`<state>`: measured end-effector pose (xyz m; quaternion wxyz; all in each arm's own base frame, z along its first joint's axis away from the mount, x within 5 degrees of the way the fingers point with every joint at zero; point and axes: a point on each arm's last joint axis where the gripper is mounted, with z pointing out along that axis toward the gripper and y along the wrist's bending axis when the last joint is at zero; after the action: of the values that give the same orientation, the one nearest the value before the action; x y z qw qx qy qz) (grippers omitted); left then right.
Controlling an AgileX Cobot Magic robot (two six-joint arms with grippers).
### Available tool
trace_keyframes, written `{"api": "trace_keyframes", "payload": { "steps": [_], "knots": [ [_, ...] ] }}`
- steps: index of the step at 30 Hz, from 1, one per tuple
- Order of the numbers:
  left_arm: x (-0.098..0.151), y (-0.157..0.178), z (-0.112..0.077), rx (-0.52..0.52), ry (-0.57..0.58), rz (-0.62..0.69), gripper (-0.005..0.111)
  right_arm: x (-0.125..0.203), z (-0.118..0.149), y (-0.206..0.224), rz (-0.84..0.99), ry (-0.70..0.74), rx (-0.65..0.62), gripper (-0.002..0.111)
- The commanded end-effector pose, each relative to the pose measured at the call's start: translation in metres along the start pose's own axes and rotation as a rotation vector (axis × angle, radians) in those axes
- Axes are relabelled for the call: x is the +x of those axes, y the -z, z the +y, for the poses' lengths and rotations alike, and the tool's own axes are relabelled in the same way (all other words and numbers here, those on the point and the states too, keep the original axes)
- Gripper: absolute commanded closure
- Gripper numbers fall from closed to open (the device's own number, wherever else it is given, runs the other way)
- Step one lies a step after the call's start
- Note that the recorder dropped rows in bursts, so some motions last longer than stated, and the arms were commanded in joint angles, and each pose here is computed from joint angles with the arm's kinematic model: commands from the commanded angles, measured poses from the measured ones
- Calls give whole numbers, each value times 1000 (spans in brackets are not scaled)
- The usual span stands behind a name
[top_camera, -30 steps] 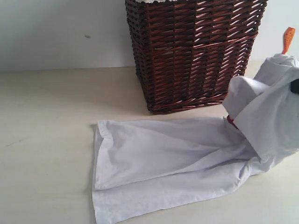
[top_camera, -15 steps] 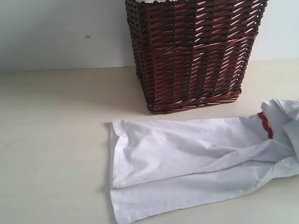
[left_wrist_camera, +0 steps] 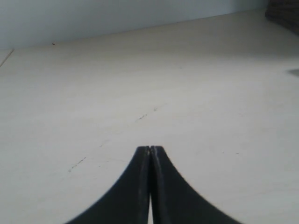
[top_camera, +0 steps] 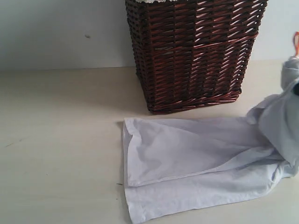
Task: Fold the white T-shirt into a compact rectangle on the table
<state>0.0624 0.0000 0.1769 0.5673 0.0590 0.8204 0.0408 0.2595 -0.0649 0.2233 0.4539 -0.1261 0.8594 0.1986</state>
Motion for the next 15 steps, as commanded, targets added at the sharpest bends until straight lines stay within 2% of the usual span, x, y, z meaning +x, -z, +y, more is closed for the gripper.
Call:
{"api": "trace_keyframes", "payload": {
  "steps": [1,6,9,12,15],
  "knots": [
    [-1,0,0,0,6,-10,107,-15,46,-27,30,18,-93,108],
    [-1,0,0,0,6,-10,107,-16,88,-56,92,55,-95,108],
    [-1,0,0,0,6,-10,107,-16,114,-66,97,89,-152,108],
    [-1,0,0,0,6,-10,107,-14,133,-73,100,76,-207,108],
    [-1,0,0,0,6,-10,107,-10,141,-85,110,33,-189,108]
  ]
}}
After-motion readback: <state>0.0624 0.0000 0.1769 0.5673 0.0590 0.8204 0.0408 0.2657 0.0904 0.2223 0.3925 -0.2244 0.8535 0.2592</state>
